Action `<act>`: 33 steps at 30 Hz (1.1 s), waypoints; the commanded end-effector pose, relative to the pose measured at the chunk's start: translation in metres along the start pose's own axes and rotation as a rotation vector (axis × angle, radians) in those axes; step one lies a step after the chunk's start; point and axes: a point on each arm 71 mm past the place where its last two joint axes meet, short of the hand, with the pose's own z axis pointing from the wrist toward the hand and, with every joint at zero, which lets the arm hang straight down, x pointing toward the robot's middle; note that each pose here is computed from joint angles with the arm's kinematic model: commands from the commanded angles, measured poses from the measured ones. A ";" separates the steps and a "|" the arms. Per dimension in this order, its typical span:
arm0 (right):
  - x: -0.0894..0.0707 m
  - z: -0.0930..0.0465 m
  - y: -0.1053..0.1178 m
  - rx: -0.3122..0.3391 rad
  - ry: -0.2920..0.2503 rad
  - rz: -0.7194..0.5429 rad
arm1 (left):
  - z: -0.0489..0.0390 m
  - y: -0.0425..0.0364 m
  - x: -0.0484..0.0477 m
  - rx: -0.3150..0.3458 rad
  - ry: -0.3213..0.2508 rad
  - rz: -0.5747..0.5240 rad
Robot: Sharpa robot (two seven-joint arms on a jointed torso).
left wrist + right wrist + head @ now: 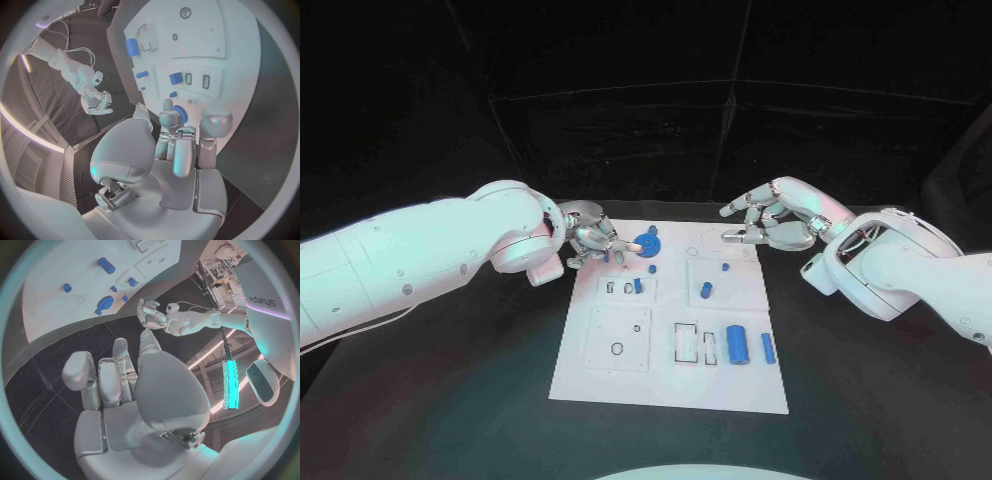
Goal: Assemble the parts on the task board
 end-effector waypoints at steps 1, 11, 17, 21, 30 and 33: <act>-0.001 0.001 -0.001 0.008 0.002 0.032 | 0.0028 0.0042 -0.0007 -0.140 0.011 0.131; -0.001 0.005 -0.005 0.030 0.002 0.030 | 0.0188 -0.0060 0.0102 -0.200 0.064 0.208; -0.001 0.006 -0.006 0.039 0.001 0.030 | 0.0271 -0.0119 0.0169 -0.207 0.094 0.237; -0.001 0.007 -0.007 0.042 -0.004 0.028 | 0.0309 -0.0159 0.0217 -0.202 0.108 0.249; -0.001 0.009 -0.007 0.045 -0.012 0.030 | 0.0348 -0.0237 0.0272 -0.184 0.115 0.258; 0.000 0.010 -0.008 0.046 -0.013 0.030 | 0.0356 -0.0254 0.0285 -0.183 0.121 0.262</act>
